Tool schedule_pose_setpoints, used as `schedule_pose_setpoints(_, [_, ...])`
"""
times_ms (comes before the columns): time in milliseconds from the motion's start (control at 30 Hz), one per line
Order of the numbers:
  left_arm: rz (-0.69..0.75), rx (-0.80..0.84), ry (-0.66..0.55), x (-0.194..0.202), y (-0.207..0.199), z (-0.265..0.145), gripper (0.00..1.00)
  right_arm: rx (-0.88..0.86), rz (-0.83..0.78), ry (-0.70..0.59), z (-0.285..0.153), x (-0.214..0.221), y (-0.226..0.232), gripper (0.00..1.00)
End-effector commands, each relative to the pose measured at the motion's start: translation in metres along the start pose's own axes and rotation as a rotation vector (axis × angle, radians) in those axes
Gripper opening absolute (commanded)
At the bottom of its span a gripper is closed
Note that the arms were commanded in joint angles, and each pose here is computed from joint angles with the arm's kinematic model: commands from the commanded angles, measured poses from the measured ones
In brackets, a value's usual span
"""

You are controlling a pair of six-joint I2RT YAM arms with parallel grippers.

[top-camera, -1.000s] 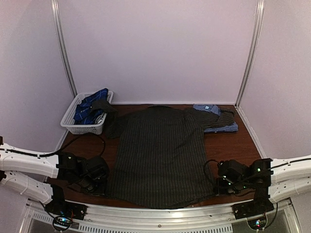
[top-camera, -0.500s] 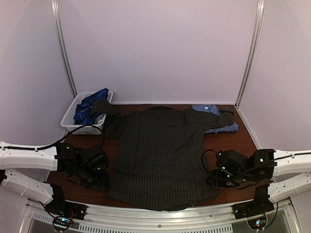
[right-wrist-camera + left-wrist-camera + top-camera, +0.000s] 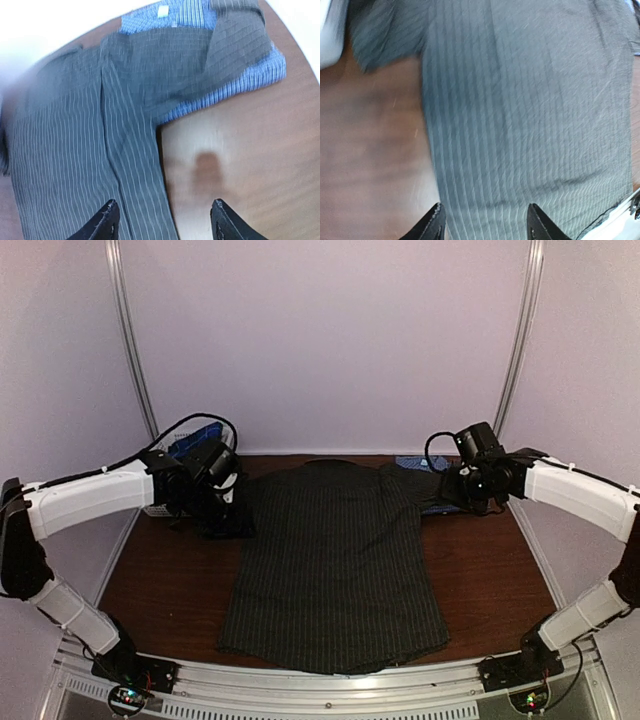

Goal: Fold and stack the long sleeve shirts
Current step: Pick up the sleeve from the corner of the board.

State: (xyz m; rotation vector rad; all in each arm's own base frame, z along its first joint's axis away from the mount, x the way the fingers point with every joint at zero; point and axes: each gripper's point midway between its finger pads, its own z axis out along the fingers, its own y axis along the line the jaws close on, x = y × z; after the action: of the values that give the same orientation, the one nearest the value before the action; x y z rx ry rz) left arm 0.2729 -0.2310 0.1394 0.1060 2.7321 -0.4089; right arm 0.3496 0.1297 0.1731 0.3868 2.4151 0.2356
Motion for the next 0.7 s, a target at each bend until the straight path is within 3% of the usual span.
schedule_pose_setpoints(0, [0.158,0.095,-0.031,-0.041,-0.029,0.001,0.57,0.049,-0.008,-0.101,0.025,-0.064,-0.006,0.63])
schedule_pose_setpoints(233, [0.218,0.099,-0.018,-0.062,-0.041,0.021,0.55,0.122,0.088,-0.194,0.058,-0.138,-0.037,0.64])
schedule_pose_setpoints(667, [0.231,0.113,-0.008,-0.072,-0.049,0.039,0.54,0.152,0.228,-0.213,0.126,-0.191,-0.117,0.67])
